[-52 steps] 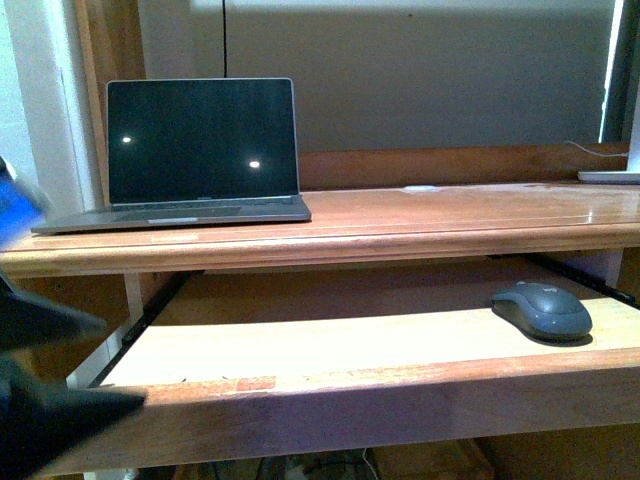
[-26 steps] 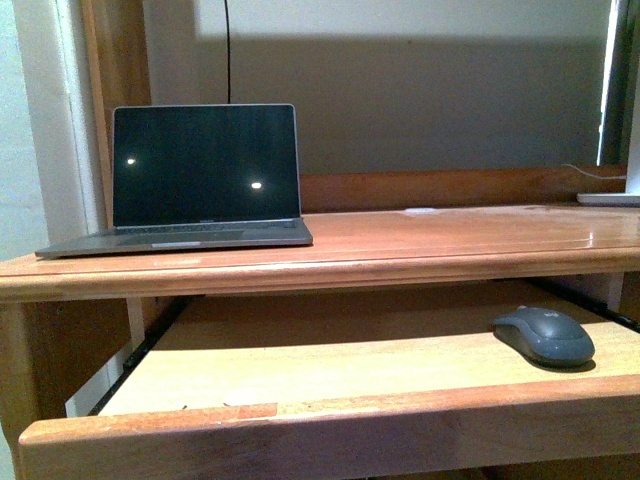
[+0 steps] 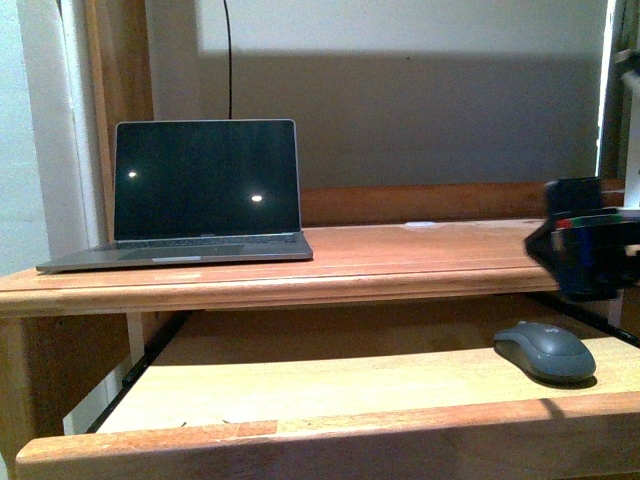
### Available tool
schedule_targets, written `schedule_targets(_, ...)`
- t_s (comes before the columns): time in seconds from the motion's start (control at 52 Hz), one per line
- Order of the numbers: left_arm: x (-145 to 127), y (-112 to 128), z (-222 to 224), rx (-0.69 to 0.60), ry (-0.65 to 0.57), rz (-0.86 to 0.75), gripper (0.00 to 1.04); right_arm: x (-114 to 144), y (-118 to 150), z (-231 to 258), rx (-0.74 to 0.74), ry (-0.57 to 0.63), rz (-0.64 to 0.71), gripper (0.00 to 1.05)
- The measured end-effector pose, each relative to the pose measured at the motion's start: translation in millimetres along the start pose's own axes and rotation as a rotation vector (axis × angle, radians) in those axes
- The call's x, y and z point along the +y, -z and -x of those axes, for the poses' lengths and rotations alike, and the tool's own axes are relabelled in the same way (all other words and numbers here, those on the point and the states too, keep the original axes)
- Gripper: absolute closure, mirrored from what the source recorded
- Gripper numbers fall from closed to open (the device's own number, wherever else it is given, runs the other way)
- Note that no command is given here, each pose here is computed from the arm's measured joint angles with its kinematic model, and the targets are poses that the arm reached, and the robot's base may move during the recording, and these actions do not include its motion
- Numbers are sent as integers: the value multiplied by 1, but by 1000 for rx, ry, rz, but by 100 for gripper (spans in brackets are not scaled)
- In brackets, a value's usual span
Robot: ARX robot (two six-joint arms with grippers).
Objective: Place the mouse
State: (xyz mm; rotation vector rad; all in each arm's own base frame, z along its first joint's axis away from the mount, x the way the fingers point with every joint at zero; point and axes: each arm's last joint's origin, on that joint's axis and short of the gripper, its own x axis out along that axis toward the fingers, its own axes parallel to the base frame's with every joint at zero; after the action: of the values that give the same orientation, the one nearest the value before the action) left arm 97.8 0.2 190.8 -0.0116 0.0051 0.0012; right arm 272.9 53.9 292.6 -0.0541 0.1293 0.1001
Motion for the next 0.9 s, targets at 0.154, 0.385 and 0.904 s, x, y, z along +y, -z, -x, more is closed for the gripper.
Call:
schedule_targets(0.154,0,6,0,-1,0,0,102,19,1,-35,113,-8,62,7)
schedule_targets(0.385,0,12,0,2,0,0,102,24,18,-68,254,69,104,7)
schedule_targets(0.904,0,25,0,-5,0,0,102,16,40,-103,387,163,105,7)
